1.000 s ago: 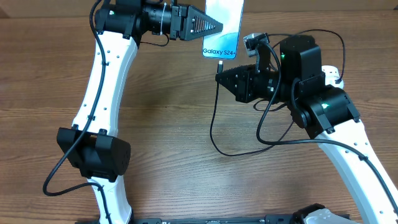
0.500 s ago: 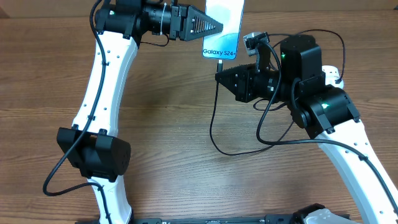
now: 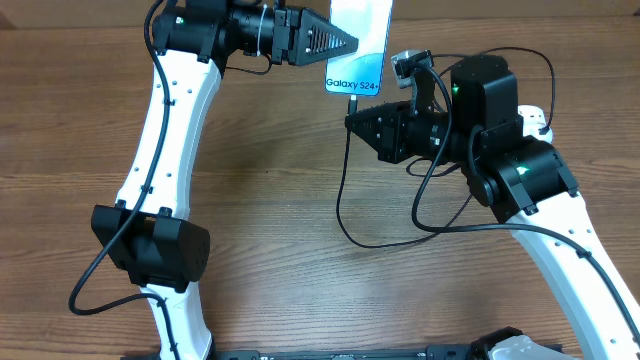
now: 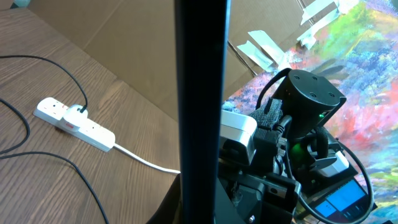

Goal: Plug charger to phone and switch on socket
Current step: 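Hold the plug pressed in the port while the left gripper holds the phone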

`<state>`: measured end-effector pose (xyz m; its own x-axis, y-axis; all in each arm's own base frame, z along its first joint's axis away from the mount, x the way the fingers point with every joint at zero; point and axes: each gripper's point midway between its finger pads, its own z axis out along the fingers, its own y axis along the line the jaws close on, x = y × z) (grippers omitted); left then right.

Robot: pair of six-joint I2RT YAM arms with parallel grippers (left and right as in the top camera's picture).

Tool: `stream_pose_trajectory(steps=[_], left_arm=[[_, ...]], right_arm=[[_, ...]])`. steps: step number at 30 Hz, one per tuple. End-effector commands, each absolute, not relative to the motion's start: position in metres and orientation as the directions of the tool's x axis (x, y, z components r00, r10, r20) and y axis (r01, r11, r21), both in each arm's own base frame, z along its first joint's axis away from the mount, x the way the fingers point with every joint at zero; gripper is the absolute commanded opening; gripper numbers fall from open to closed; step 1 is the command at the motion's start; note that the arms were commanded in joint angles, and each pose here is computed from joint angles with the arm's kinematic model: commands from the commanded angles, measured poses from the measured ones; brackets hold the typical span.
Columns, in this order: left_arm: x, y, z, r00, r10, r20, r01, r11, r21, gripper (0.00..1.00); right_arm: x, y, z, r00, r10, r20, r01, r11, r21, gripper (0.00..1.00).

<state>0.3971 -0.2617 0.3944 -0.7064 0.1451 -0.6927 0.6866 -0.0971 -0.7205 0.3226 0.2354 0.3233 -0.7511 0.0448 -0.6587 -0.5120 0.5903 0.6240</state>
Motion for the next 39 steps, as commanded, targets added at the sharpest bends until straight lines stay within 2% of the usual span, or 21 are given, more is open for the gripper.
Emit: stream_pose_trajectory(steps=[1, 39], left_arm=[[0.3881, -0.259, 0.406, -0.678, 0.145, -0.721, 0.705, -0.152, -0.693, 0.04], [0.3847, -0.262, 0.4068, -0.677, 0.152, -0.72, 0.701, -0.166, -0.694, 0.04]], right_arm=[[0.3213, 0.2358, 0.3488, -0.713, 0.065, -0.698, -0.547, 0.571, 0.612, 0.04], [0.3234, 0.2372, 0.3533, -0.702, 0.075, -0.708, -0.557, 0.562, 0.611, 0.04]])
